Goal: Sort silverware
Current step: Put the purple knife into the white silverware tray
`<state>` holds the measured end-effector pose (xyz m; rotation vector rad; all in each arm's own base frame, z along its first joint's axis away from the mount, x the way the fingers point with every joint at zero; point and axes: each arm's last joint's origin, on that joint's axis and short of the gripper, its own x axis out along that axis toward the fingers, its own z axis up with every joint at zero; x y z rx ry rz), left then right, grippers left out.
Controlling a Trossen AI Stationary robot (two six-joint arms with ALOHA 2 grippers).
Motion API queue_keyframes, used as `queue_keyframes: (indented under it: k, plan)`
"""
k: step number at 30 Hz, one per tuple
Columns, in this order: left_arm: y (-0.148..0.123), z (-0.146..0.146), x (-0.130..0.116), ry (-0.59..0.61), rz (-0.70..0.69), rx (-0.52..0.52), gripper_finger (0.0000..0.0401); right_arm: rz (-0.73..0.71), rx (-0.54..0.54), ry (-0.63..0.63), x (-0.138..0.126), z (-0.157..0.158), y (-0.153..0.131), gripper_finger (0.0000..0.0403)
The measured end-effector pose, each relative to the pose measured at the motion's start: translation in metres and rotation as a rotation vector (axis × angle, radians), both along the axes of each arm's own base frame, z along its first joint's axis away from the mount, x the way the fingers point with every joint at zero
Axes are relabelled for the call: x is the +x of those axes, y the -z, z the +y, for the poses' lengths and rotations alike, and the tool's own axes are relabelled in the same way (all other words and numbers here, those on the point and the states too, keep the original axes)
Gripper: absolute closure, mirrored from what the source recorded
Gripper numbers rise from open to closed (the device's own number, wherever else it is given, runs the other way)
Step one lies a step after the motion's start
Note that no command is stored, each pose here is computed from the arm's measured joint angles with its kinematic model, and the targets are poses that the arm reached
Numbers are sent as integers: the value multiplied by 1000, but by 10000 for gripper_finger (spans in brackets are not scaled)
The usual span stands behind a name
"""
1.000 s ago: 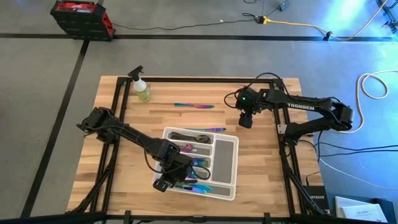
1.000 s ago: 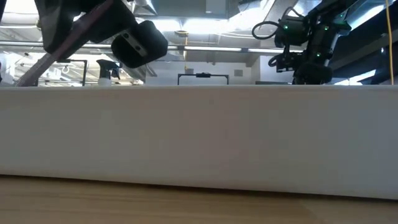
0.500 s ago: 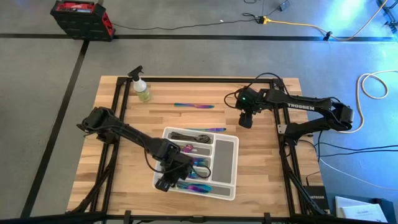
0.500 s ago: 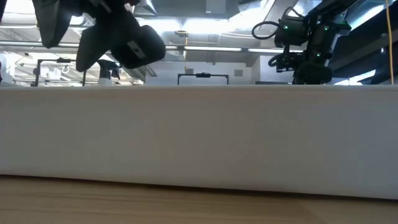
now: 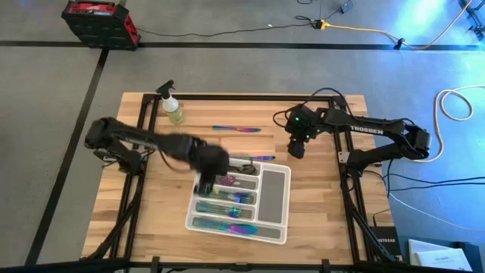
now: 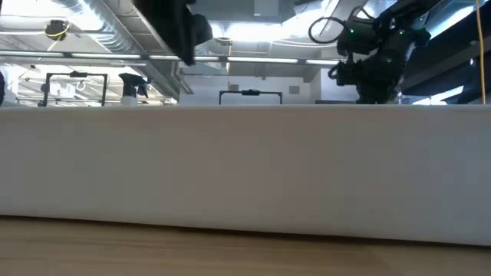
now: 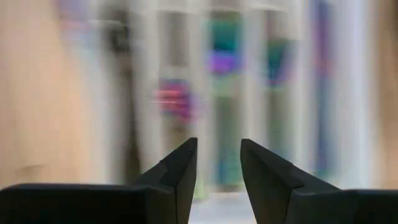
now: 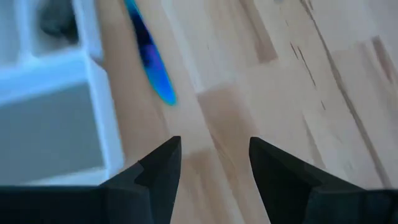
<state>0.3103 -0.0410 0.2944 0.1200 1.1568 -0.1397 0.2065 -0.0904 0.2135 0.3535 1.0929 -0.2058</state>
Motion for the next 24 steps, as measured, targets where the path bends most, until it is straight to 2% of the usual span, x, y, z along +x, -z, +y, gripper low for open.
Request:
queue_keyframes:
  k: [3, 5, 10, 13, 16, 18, 20, 24]
  plan:
    - [-10, 42, -4, -52, -38, 136, 292, -121, 3, -25, 7, -1, -7, 229]
    - [-11, 70, -6, -72, -29, 185, 292, -223, -20, -19, 13, -3, -15, 229]
    - [-5, 134, -13, -147, -25, 154, 292, -483, -135, 0, 27, -11, -37, 229]
    - [-1, 169, -18, -225, -59, 110, 292, -595, -266, -39, 38, -16, -45, 229]
    - [3, 197, -23, -246, -91, 94, 292, -611, -402, -150, 51, -23, -37, 229]
    - [11, 212, -27, -217, -71, 115, 292, -590, -442, -199, 61, -28, -24, 229]
    - [20, 223, -31, -183, -69, 135, 292, -575, -428, -200, 72, -33, -8, 229]
    - [49, 233, -38, -124, -38, 120, 292, -602, -331, -133, 93, -42, 25, 229]
